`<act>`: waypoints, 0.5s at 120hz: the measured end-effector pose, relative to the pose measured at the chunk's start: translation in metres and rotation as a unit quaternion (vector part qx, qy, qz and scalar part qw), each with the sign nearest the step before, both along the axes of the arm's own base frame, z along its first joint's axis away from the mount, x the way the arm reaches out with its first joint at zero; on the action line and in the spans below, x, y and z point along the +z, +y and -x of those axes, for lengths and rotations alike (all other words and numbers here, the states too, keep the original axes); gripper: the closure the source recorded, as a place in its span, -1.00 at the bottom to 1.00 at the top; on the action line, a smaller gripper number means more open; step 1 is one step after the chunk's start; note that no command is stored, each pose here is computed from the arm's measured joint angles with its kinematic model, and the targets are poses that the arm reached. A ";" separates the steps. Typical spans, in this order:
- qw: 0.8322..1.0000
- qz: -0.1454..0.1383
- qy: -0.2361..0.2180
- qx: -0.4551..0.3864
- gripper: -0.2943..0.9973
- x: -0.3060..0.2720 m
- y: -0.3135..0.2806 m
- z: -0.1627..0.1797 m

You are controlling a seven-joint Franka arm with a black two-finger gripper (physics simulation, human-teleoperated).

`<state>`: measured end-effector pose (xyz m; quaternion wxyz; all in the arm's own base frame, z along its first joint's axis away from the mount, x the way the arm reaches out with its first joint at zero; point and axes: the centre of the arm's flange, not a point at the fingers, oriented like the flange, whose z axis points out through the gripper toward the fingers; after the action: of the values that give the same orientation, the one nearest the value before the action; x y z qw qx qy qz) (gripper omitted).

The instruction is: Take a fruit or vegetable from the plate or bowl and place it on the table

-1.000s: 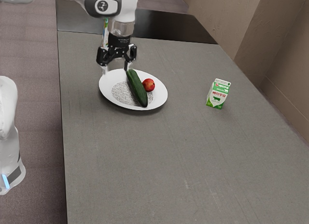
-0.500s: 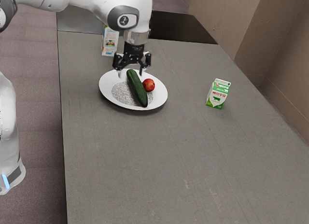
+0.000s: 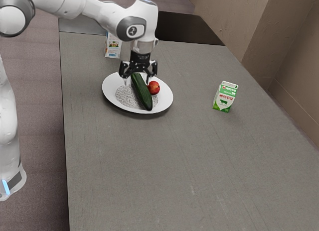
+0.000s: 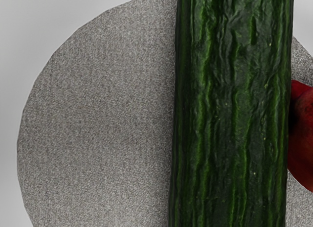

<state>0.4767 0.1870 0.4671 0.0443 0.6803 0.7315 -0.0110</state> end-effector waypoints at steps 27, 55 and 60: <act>1.000 0.009 0.006 -0.015 -0.54 -0.022 0.001 -0.009; 0.999 0.015 0.011 -0.025 -0.54 -0.038 0.001 -0.014; 0.999 0.016 0.011 -0.027 -0.52 -0.039 0.001 -0.015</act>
<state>0.4916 0.1883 0.4277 0.0466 0.6989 0.7130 -0.0314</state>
